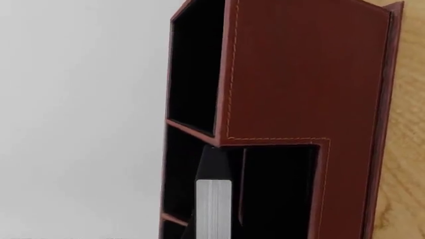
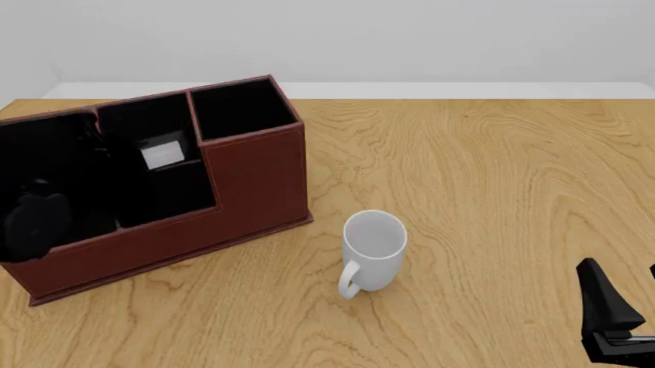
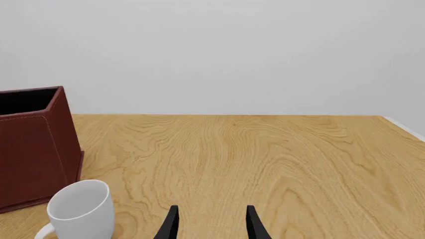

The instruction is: Pick up the book and place it in the front compartment of the caddy.

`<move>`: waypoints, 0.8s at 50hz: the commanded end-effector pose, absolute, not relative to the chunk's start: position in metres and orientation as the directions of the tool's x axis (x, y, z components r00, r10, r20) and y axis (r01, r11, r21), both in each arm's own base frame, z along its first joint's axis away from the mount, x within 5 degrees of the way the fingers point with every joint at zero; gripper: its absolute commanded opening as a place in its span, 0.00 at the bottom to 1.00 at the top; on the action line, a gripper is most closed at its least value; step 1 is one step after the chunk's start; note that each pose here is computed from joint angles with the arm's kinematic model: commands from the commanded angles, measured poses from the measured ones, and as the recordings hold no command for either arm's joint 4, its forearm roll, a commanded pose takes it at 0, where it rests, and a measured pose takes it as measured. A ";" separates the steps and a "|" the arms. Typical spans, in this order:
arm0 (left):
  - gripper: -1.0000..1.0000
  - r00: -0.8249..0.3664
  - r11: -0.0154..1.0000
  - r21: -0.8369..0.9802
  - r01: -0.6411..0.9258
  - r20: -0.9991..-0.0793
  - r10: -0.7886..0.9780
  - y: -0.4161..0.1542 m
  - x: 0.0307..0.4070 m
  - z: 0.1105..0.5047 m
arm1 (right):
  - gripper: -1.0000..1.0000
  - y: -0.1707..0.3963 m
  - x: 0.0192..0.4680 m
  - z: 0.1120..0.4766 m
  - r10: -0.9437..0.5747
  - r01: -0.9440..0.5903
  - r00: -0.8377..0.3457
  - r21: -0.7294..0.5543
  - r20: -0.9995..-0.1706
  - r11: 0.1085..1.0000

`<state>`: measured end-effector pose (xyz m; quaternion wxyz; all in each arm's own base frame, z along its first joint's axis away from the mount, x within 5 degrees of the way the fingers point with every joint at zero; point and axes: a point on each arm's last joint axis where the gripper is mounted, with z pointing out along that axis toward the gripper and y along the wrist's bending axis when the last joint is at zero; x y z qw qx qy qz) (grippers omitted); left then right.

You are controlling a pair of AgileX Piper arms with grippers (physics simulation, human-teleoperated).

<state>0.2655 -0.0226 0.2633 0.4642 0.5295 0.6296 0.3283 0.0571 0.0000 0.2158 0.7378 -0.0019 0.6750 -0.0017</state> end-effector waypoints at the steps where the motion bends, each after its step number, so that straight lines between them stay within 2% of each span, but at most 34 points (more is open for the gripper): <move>1: 0.00 -0.013 0.203 0.914 0.352 -0.212 0.977 -0.019 0.274 0.262 | 1.00 0.000 0.057 0.216 -0.005 0.000 0.089 -0.005 -0.996 1.000; 40: 0.00 -0.012 0.190 0.918 0.349 -0.198 0.980 -0.018 0.282 0.257 | 1.00 0.000 0.057 0.216 -0.005 0.000 0.089 -0.005 -0.996 1.000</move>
